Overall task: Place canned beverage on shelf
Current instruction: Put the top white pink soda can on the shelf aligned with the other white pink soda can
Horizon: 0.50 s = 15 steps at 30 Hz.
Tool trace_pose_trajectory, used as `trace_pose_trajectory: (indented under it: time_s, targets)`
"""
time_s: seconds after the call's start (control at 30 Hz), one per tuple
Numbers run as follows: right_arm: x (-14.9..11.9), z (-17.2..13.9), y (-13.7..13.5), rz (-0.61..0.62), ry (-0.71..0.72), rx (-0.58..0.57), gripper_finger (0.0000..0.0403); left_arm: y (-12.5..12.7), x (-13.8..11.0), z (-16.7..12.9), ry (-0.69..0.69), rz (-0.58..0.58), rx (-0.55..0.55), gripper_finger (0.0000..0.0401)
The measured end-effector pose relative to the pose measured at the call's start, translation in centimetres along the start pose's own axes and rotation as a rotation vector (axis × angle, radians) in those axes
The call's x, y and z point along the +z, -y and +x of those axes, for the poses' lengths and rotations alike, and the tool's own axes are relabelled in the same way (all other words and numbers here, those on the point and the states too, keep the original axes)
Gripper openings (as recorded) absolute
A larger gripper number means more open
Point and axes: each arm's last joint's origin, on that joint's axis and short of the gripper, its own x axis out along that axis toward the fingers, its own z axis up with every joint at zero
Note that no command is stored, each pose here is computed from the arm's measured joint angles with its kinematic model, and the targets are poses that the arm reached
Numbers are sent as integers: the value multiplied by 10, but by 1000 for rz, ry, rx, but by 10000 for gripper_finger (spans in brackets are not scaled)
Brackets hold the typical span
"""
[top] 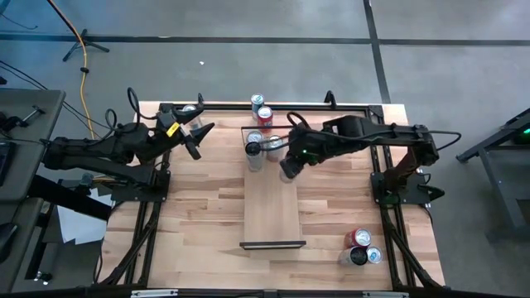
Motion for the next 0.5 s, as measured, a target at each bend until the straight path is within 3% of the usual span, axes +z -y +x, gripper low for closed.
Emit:
trace_pose_trajectory:
  time_s: [0.2, 0.33, 0.5]
  targets:
    - [-7, 28, -8, 223, 52, -153, 244, 0, 0, 0, -2, 44, 0, 235]
    - [-11, 64, -16, 260, 15, -244, 244, 0, 0, 0, -3, 79, -2, 235]
    - [-8, 92, -28, 297, 68, -229, 244, 0, 0, 0, -4, 106, -3, 235]
